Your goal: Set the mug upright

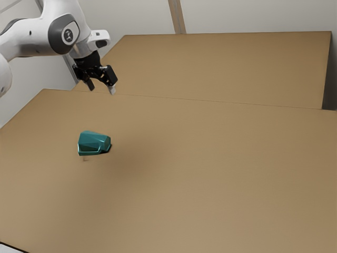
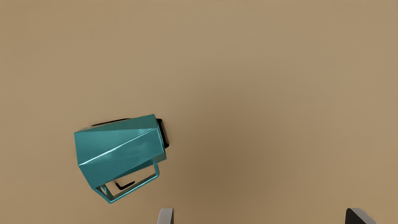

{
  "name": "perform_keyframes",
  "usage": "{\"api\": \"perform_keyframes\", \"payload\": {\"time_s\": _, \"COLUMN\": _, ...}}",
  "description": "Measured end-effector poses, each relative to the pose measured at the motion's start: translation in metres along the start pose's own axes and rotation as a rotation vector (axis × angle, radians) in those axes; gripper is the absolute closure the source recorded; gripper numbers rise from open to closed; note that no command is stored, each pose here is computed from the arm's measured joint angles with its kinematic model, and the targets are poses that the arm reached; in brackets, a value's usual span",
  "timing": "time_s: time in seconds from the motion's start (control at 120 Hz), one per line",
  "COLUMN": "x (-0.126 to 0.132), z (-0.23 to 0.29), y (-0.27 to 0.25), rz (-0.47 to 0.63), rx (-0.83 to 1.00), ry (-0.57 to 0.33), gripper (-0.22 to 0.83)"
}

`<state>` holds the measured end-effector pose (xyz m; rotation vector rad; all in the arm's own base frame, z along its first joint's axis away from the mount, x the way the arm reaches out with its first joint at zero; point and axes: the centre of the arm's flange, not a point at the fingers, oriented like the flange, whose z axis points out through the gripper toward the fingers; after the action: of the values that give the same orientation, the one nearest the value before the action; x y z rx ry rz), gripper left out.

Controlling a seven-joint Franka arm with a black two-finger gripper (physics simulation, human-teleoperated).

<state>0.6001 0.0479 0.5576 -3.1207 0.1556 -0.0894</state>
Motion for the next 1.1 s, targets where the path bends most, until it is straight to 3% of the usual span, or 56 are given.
{"api": "perform_keyframes", "payload": {"time_s": 0.225, "x": -0.011, "z": 0.016, "y": -0.018, "rz": -0.044, "rx": -0.006, "ry": -0.018, "gripper": 0.0}}
{"api": "perform_keyframes", "payload": {"time_s": 0.383, "x": -0.047, "z": 0.047, "y": -0.037, "rz": -0.09, "rx": -0.03, "ry": -0.024, "gripper": 0.0}}
{"api": "perform_keyframes", "payload": {"time_s": 0.6, "x": -0.114, "z": 0.074, "y": -0.065, "rz": -0.127, "rx": -0.124, "ry": 0.126, "gripper": 0.0}}
{"api": "perform_keyframes", "payload": {"time_s": 0.883, "x": -0.173, "z": 0.106, "y": -0.115, "rz": -0.183, "rx": -0.26, "ry": 0.274, "gripper": 0.0}}
{"api": "perform_keyframes", "payload": {"time_s": 1.1, "x": -0.203, "z": 0.134, "y": -0.151, "rz": -0.142, "rx": -0.275, "ry": 0.338, "gripper": 0.0}}
